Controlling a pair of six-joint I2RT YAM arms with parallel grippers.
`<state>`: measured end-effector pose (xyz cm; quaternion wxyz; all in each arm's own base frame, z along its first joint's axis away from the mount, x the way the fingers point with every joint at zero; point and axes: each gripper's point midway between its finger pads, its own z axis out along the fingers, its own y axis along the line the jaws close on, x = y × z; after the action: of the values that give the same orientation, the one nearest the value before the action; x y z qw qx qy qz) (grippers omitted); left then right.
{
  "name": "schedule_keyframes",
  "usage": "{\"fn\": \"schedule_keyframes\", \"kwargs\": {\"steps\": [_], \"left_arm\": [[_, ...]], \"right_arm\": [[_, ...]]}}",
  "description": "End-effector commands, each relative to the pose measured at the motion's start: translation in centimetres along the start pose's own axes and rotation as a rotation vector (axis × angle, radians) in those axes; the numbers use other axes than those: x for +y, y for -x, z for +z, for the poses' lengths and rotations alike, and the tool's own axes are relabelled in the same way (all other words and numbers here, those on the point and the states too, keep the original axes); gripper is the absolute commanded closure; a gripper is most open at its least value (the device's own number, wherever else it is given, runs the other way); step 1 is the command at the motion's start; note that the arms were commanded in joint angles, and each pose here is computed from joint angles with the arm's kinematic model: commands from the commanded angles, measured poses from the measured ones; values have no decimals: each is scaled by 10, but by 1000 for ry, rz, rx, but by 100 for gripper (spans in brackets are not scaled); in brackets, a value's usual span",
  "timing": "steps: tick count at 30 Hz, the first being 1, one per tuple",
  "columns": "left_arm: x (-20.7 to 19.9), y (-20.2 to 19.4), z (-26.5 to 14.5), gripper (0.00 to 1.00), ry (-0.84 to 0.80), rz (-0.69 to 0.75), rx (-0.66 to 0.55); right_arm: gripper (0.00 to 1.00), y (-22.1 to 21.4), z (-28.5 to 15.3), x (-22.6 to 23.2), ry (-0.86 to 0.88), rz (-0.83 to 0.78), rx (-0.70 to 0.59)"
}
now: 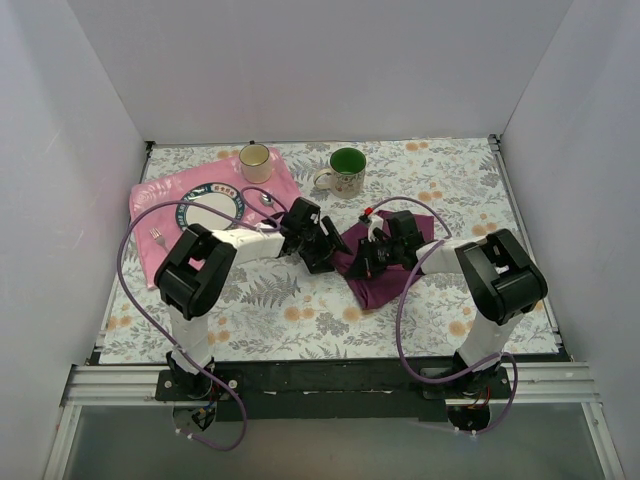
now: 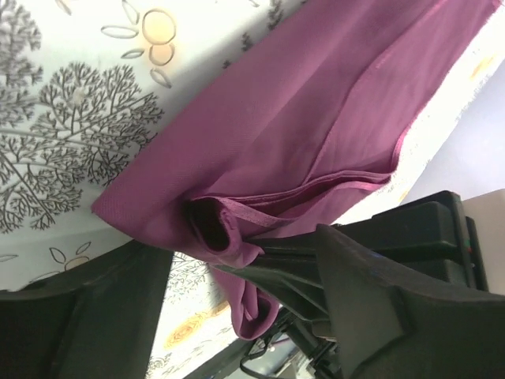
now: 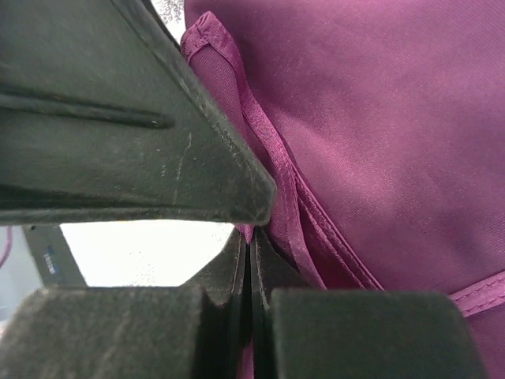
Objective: Fold the napkin, place the utensils inside, and roll it up
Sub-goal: Roll the napkin with the utensil
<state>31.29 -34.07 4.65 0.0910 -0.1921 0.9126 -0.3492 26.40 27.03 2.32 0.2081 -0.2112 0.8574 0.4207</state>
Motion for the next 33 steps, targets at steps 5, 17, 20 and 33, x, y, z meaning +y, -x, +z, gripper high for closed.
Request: {"fn": "schedule_keyframes", "kwargs": {"steps": [5,17,20,33], "left_arm": [[30,2,16,65,167,-54,-62],[34,-6,15,100,195,-68,5],[31,-8,14,100,199,-79,24],[17,-14,3,100,178,-146,100]], "right_arm": [[99,-26,-2,-11,-18,40,81],[56,-22,-25,-13,-361,-204,170],[44,-17,-32,-10,-489,-277,164],[39,-24,-18,-2,-818,-503,60]]}}
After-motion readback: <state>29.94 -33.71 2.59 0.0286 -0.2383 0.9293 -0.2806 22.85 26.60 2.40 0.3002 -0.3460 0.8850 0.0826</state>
